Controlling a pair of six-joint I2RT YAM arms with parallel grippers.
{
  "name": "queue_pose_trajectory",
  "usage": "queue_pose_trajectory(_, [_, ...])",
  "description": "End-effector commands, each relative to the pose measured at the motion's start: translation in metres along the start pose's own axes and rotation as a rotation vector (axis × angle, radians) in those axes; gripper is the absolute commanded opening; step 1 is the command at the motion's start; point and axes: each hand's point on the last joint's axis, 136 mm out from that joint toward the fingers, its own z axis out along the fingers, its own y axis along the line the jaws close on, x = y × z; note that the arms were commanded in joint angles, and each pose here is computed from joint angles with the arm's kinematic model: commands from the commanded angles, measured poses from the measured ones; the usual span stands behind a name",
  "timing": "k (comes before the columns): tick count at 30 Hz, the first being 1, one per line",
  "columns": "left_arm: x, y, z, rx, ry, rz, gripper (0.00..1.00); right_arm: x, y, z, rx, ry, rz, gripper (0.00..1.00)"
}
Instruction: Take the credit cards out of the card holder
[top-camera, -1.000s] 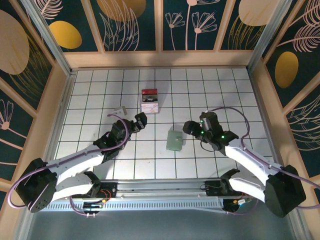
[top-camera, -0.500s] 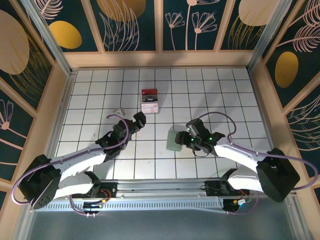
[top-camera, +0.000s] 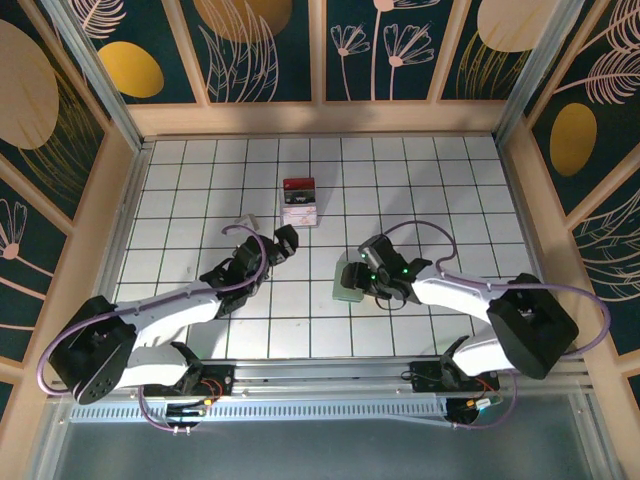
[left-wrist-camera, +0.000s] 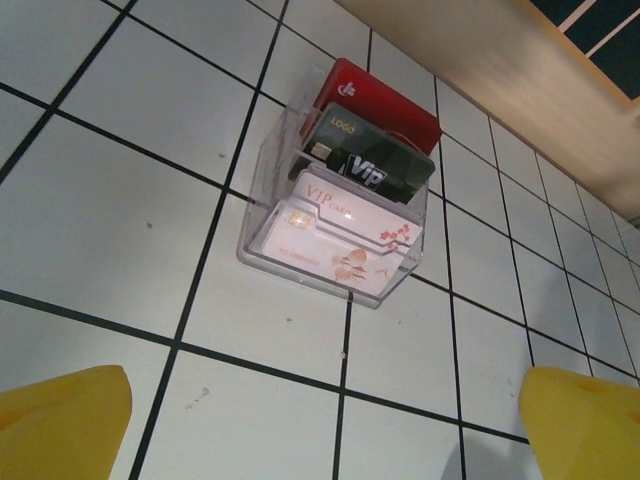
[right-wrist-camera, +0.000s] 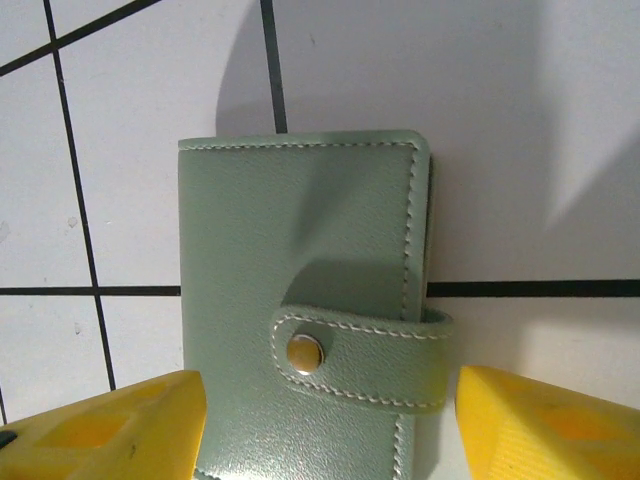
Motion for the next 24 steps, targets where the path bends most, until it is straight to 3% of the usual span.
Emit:
queue_pose_trajectory(1, [0.002,-0.015,0.004,0.036,0.029,-0.017,0.99,-0.008,0.012,0.003,-0.013,-0.022,-0.036,0.67])
queue_pose_trajectory(10, [0.015,-0.014,0.011,0.019,0.087,-0.013,0.99,0.002,0.004,0.019,0.045,0.037,-0.041,0.66])
queue_pose_trajectory(20, [0.021,-0.008,0.011,-0.011,0.116,-0.021,0.99,0.01,0.017,0.021,0.031,0.056,-0.07,0.43])
queue_pose_trajectory(24, [0.026,-0.009,0.009,-0.019,0.16,-0.025,0.99,0.004,0.03,0.013,-0.023,0.028,-0.072,0.4])
